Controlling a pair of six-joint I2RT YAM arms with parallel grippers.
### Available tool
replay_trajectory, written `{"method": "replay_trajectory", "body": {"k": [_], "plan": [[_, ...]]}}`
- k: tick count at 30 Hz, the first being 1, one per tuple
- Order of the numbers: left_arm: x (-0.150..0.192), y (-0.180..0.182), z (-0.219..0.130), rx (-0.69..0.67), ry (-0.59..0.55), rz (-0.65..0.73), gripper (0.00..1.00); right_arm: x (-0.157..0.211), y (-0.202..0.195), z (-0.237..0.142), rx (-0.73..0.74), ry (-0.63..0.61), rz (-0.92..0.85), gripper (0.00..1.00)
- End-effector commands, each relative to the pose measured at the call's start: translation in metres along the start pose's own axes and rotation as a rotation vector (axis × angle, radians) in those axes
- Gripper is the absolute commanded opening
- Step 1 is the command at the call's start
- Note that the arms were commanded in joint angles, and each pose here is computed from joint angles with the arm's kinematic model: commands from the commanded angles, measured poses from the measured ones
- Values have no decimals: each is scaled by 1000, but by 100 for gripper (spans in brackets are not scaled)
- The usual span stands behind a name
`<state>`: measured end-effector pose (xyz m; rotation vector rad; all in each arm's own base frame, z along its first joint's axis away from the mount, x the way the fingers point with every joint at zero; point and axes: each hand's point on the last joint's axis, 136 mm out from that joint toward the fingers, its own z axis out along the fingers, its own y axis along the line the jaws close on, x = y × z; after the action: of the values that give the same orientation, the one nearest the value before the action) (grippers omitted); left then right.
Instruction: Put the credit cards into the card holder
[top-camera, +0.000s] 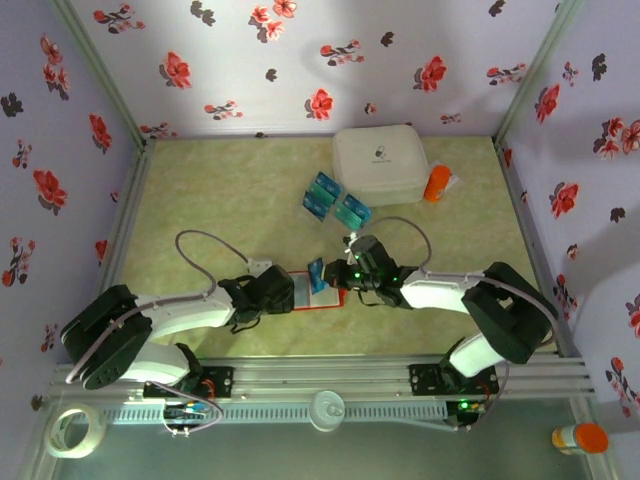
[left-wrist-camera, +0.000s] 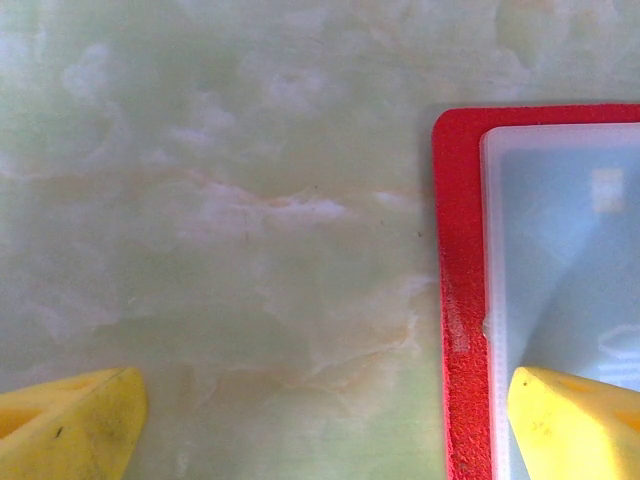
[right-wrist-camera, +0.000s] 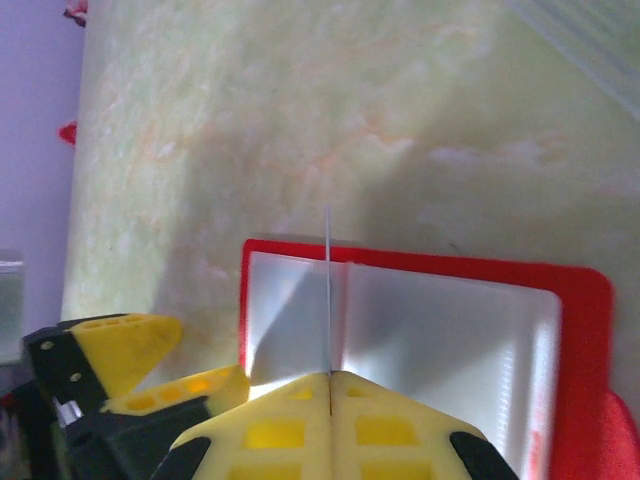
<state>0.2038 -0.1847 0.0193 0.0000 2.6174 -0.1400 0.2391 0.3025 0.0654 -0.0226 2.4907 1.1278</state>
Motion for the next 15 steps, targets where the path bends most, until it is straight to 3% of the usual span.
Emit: {"method": "replay_trajectory", "body": {"k": [1,15], "plan": [[18,9,8,-21,52,3,93,-17,8,-7,-49,-108,9,0],[19,8,7,-19,53,4,93,-10,6,-2,-111,-148,33,0]]}}
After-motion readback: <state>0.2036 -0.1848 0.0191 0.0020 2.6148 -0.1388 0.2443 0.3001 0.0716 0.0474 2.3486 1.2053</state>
